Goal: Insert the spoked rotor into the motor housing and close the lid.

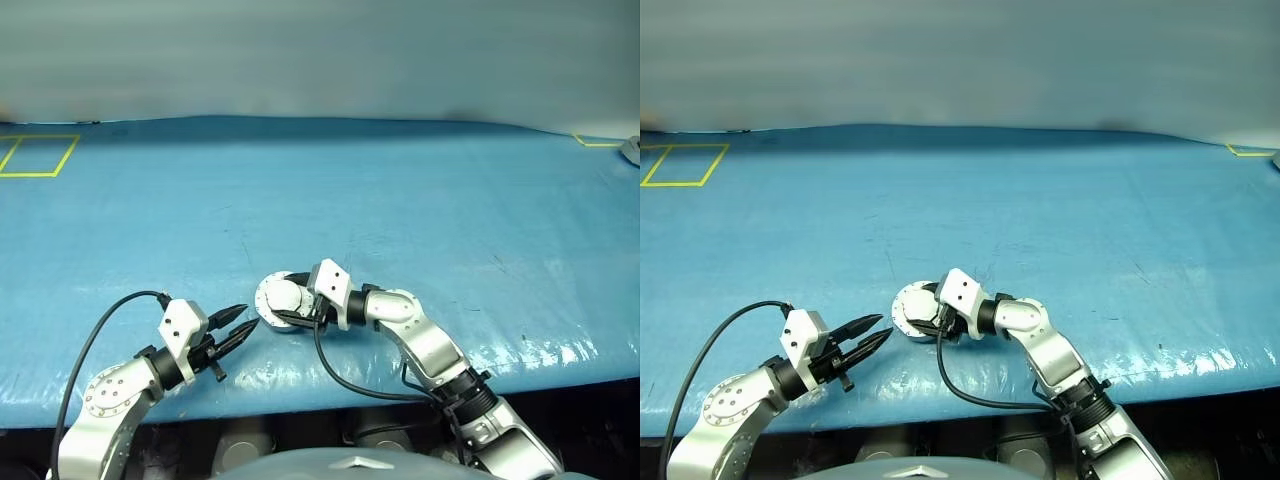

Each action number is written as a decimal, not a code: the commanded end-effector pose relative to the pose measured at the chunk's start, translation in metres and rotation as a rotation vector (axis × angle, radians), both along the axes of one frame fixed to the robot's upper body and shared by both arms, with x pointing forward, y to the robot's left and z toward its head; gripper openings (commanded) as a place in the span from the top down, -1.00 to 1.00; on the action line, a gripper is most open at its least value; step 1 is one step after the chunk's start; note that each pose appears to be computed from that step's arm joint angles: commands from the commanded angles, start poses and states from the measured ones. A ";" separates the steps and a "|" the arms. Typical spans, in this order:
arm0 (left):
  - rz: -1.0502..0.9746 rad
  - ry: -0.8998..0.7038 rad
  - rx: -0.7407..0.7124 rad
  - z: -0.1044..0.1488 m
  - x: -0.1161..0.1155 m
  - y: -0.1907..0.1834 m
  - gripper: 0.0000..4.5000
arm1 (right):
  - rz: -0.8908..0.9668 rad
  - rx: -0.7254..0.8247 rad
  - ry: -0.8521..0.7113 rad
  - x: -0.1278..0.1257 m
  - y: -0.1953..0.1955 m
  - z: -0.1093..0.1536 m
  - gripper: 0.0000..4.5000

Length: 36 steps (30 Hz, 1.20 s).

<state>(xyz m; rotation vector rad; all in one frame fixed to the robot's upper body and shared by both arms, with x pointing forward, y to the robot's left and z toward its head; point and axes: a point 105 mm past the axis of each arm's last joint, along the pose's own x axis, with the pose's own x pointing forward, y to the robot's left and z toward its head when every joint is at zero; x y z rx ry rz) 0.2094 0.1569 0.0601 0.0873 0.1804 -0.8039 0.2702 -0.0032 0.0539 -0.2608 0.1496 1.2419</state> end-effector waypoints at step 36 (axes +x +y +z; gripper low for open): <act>-0.172 0.083 0.113 -0.038 0.016 -0.019 0.99 | -0.064 0.033 0.170 -0.007 -0.013 -0.013 -0.33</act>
